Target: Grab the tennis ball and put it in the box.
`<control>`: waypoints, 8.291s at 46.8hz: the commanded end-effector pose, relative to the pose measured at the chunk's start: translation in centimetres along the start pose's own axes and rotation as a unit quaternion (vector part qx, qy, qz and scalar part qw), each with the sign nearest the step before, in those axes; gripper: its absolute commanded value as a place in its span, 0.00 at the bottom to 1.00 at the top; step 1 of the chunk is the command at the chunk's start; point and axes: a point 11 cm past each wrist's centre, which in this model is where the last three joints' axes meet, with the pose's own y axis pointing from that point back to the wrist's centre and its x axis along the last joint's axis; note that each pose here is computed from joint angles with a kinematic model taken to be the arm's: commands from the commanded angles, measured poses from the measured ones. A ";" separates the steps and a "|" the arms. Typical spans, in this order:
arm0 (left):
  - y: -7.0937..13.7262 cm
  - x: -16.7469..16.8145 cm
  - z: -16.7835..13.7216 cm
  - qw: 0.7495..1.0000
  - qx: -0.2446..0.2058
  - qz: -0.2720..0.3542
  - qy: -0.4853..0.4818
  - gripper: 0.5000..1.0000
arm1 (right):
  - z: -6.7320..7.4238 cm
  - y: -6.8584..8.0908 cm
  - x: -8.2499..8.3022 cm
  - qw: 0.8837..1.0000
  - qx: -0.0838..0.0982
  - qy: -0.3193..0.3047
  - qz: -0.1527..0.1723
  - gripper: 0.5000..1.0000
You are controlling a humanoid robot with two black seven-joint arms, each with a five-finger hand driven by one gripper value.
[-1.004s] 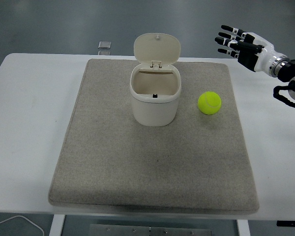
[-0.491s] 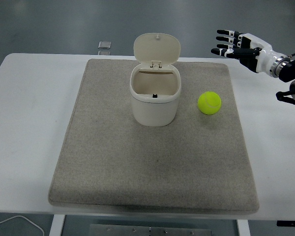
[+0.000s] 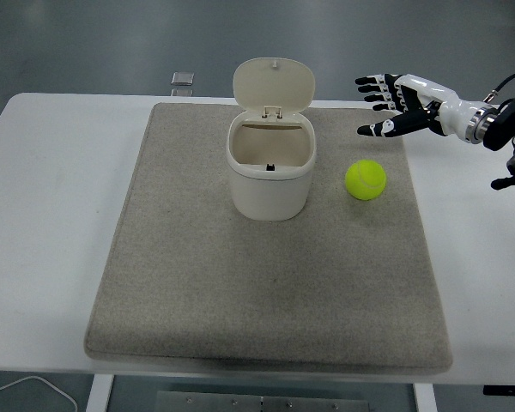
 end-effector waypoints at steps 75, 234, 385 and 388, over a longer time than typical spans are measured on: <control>0.0 0.0 0.0 1.000 0.000 0.000 0.000 0.98 | 3.9 0.6 -5.1 0.972 -0.016 0.211 -0.098 0.83; 0.0 0.0 0.0 1.000 0.000 0.000 0.000 0.98 | -13.7 -1.6 -8.2 0.947 0.191 0.201 -0.160 0.00; 0.0 0.0 0.0 1.000 0.000 0.000 0.000 0.98 | -1.1 3.1 1.4 0.930 0.085 -0.358 0.007 0.74; 0.0 0.0 0.0 1.000 0.000 0.000 0.000 0.98 | -0.9 2.8 1.3 0.921 0.086 -0.380 0.020 0.74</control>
